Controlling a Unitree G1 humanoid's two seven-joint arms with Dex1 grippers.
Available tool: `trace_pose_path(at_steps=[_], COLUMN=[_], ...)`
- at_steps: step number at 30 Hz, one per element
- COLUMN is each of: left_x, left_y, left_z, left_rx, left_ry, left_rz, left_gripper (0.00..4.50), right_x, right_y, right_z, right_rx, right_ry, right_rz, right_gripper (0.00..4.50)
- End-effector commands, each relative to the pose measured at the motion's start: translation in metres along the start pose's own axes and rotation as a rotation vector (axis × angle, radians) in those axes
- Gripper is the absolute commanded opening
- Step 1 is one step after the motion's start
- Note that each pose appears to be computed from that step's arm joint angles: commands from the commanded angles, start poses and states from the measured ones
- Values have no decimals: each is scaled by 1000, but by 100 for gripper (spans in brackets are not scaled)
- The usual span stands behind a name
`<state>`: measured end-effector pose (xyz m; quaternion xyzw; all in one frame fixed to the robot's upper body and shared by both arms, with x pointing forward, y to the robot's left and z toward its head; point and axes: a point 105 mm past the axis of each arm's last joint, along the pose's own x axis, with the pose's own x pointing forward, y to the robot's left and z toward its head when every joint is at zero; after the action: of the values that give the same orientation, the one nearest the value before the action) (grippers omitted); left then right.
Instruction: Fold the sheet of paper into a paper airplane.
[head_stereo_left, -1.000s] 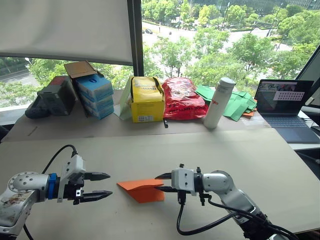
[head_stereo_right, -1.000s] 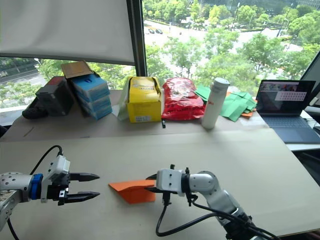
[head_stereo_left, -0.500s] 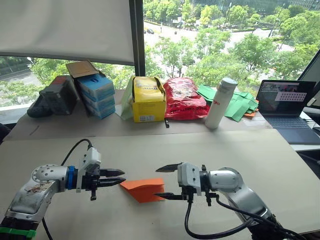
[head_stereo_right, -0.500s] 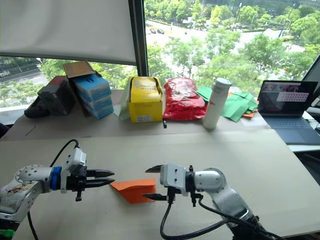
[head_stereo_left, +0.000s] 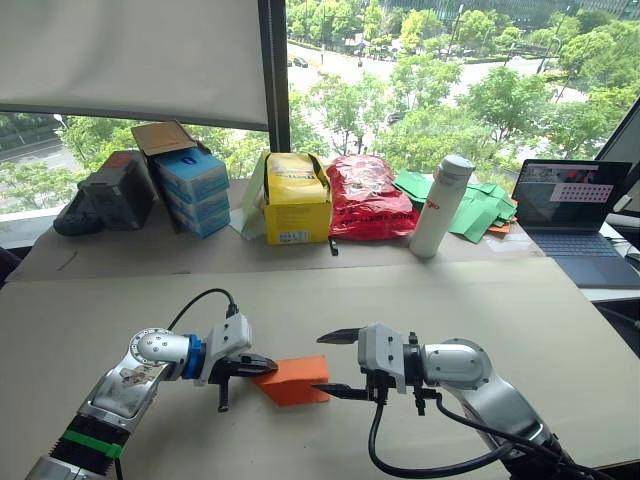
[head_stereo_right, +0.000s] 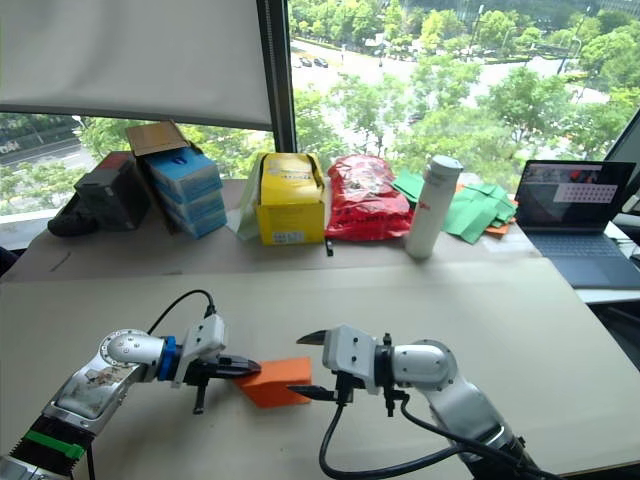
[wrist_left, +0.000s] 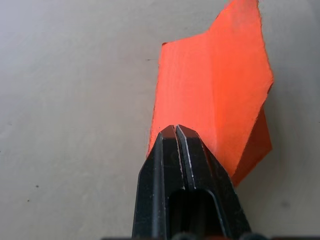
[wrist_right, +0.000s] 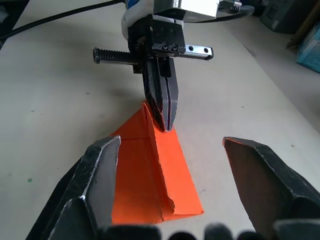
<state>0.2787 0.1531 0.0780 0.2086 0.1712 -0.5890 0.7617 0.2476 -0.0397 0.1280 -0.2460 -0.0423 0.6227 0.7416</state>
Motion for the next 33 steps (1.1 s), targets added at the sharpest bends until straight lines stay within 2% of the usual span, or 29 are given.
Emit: trace_pose_path(at_steps=[1,9,15,22,25,33], left_x=[1,7,5,0,-2,-3], left_y=[2,-7,-9,-9,-9,-10], left_z=[-1,-1,13,21,24,25], left_rx=[70,107,111,124,128,144], left_ry=[42,78,66,77,78,91], left_rz=[-5,-31,-34,-39,-39,-37], left_gripper=[2,2,2,2,0,0], right_x=[-1,1,4,11,13,18], right_y=[5,13,19,15,14,11], right_z=[10,8,-5,-12,-13,-14], right_rx=[-45,-64,-150,-193,-193,-187], right_ry=[-5,13,74,98,96,91], right_rz=[22,71,113,93,88,89], right_gripper=[364,364,364,364,282,5])
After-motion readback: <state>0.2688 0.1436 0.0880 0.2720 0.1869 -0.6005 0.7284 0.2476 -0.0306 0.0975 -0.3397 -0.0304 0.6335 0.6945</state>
